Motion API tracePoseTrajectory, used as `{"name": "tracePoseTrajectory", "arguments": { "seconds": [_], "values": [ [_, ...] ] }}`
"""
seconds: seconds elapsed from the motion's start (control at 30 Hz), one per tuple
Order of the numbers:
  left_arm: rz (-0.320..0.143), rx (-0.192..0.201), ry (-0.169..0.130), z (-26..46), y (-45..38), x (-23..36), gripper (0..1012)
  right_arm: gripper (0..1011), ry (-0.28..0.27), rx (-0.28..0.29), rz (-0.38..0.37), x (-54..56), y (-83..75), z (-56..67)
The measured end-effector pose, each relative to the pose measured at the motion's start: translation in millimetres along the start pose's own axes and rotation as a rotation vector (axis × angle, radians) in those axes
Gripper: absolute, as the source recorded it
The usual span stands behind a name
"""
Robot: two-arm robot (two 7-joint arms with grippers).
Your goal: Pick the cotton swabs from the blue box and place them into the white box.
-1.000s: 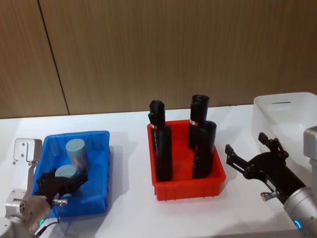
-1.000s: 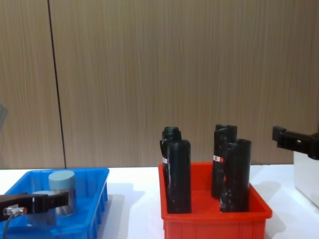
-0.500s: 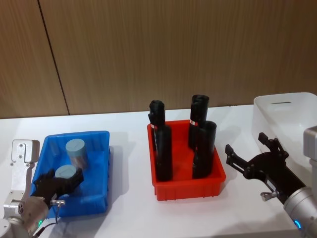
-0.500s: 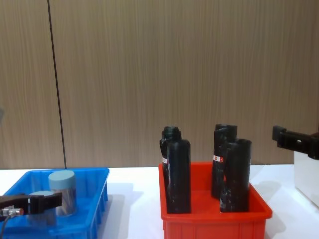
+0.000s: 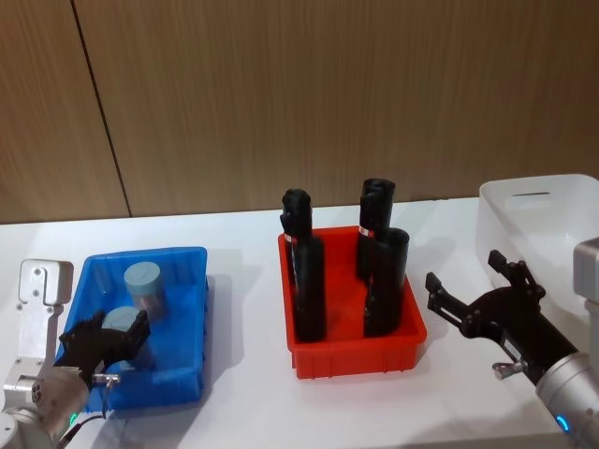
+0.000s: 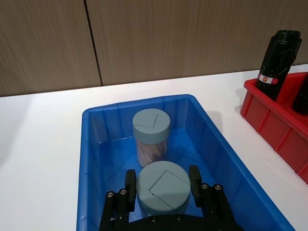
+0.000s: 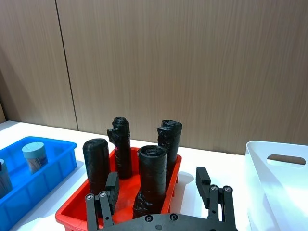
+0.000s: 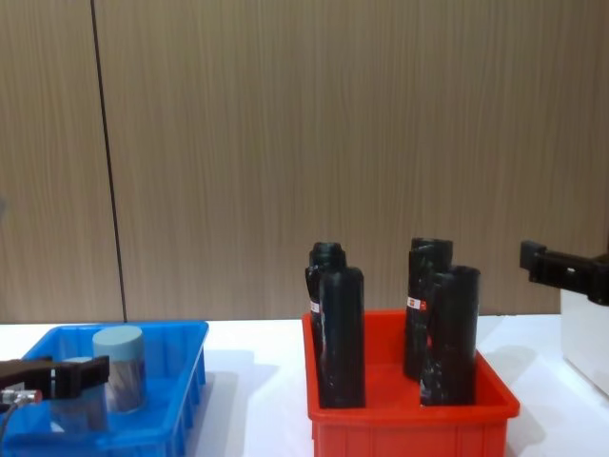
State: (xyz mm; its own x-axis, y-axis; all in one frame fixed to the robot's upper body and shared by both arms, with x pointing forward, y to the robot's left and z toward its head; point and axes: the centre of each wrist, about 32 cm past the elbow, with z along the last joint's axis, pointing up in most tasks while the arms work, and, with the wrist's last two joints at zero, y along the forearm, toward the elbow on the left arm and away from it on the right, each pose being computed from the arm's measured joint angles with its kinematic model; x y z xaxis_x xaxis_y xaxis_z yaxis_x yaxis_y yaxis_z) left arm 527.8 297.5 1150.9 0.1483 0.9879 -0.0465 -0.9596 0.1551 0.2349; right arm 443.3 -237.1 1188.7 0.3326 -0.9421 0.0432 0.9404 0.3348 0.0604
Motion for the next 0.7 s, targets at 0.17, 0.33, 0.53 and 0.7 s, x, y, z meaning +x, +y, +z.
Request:
{"name": "tracePoseTrajectory", "arguments": {
  "seconds": [0.17,0.33,0.53,0.7],
  "values": [
    [-0.007,-0.013,-0.002,1.3,0.1,0.3,666,1002,0.000,0.000,0.000,0.0,0.0,0.0],
    [-0.024,-0.038,-0.010,6.5,0.3,-0.9,666,1001,0.000,0.000,0.000,0.0,0.0,0.0],
    [-0.070,-0.087,-0.025,20.2,1.3,-4.3,666,1001,0.000,0.000,0.000,0.0,0.0,0.0],
    [-0.127,-0.129,-0.040,36.6,2.2,-8.3,666,1001,0.000,0.000,0.000,0.0,0.0,0.0]
  ]
}}
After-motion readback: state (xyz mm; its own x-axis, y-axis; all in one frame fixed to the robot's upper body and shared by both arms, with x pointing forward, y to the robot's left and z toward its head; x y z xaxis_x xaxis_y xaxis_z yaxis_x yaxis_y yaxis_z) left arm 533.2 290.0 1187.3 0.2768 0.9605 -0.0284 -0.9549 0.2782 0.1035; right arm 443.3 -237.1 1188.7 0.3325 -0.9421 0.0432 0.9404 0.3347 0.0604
